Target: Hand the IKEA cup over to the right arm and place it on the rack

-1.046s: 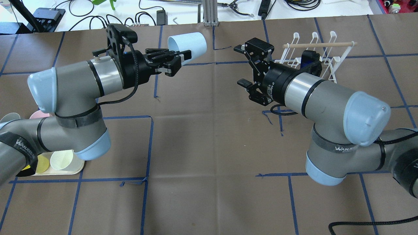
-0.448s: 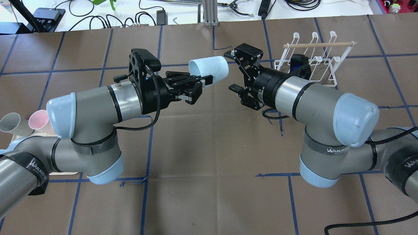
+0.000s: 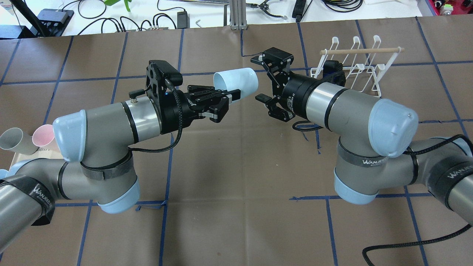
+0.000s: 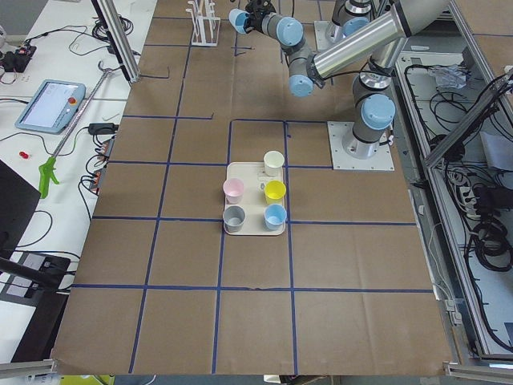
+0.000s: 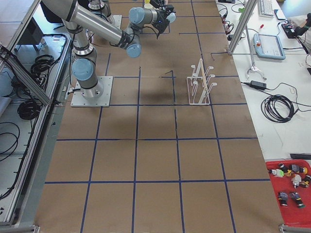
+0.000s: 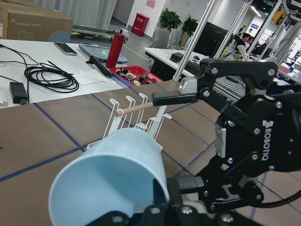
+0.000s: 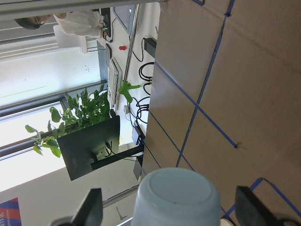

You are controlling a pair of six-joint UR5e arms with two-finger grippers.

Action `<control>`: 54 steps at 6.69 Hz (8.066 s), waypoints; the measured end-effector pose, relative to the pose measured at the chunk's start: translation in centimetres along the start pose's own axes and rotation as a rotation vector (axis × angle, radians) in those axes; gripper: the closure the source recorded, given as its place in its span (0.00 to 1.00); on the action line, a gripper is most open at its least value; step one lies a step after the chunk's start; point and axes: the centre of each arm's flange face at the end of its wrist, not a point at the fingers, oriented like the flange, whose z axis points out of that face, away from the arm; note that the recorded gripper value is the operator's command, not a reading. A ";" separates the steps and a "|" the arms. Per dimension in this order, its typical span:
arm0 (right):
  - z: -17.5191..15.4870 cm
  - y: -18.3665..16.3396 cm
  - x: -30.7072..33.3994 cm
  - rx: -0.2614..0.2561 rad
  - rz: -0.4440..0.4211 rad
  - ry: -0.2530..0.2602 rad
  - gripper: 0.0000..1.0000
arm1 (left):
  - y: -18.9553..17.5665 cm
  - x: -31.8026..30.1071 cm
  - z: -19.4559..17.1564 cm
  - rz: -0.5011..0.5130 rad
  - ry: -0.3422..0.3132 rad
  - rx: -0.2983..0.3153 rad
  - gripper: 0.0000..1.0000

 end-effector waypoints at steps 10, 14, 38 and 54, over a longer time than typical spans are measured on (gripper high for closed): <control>3.0 0.9 -0.2 -0.024 0.005 0.028 0.20 | -0.2 0.0 0.0 -0.005 -0.003 0.002 0.94; 3.1 1.0 -0.2 -0.041 0.006 0.029 0.42 | -0.3 0.0 -0.1 -0.010 -0.004 0.005 0.35; 7.1 -29.8 -0.7 0.594 -1.456 0.183 0.86 | -13.0 -8.0 -8.7 -0.626 -0.862 -0.895 0.00; 2.4 -20.5 -8.3 0.492 -1.365 0.208 0.00 | 0.4 -17.2 -26.5 -0.556 -0.759 -0.987 0.01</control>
